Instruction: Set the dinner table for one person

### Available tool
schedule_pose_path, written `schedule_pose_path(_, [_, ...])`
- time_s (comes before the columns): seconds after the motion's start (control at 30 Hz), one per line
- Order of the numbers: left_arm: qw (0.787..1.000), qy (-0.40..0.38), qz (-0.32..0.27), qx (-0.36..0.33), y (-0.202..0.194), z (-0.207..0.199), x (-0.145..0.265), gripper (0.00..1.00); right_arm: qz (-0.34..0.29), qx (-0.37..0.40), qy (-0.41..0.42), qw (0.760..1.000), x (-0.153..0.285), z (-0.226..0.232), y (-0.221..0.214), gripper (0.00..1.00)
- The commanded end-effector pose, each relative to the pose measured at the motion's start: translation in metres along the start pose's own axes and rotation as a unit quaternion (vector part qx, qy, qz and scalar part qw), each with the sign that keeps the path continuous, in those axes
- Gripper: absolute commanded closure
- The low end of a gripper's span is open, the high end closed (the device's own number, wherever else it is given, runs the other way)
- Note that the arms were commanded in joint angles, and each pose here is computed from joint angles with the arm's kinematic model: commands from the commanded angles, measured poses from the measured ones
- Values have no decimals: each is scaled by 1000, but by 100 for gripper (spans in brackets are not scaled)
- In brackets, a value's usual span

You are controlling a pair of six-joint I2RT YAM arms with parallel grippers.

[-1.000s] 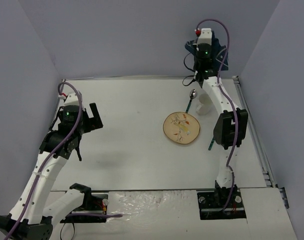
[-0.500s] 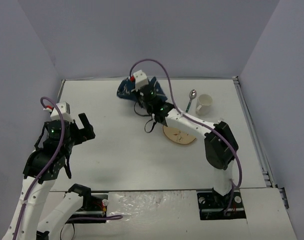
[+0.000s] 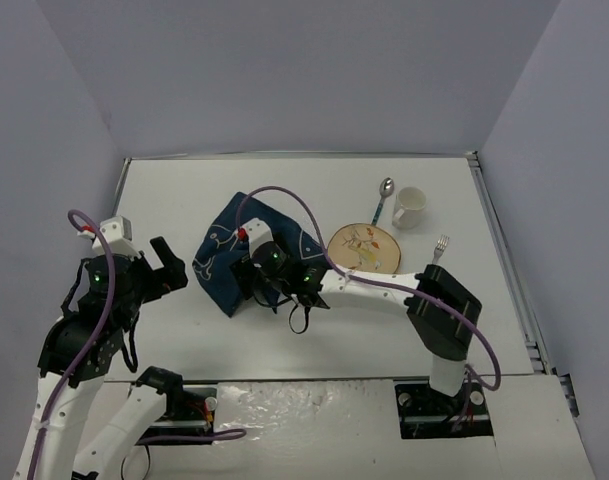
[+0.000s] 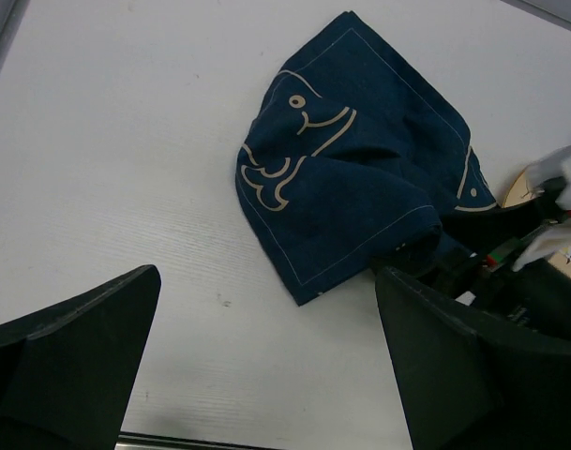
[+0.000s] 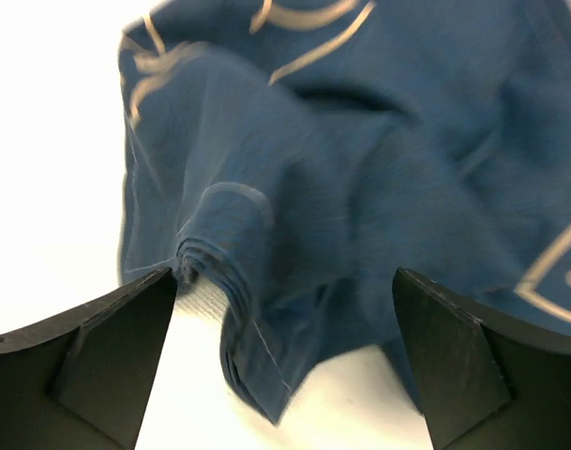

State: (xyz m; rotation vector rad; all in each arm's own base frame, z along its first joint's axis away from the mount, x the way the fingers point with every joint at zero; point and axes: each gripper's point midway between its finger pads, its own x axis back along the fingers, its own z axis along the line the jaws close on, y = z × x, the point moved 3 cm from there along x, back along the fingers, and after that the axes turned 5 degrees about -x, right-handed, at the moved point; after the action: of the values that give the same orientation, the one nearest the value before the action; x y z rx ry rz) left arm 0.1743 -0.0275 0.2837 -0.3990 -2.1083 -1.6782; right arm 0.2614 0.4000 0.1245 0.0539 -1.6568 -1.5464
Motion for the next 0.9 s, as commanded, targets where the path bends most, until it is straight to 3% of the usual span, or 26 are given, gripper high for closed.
schedule_pose_path(0.0, [999,-26,13,22,-3,-17,-20,3,-95,-38,-10,995,61,-15,82,0])
schedule_pose_path(0.3, [997,-13,58,40,-28,-28,-70,3,-49,-87,-39,994,79,-78,63,1])
schedule_pose_path(0.6, [994,66,79,45,-41,-19,-129,3,14,-91,-24,995,61,-89,33,1])
schedule_pose_path(0.87, [967,155,130,154,-93,-3,-158,3,31,-73,11,997,58,-85,27,0])
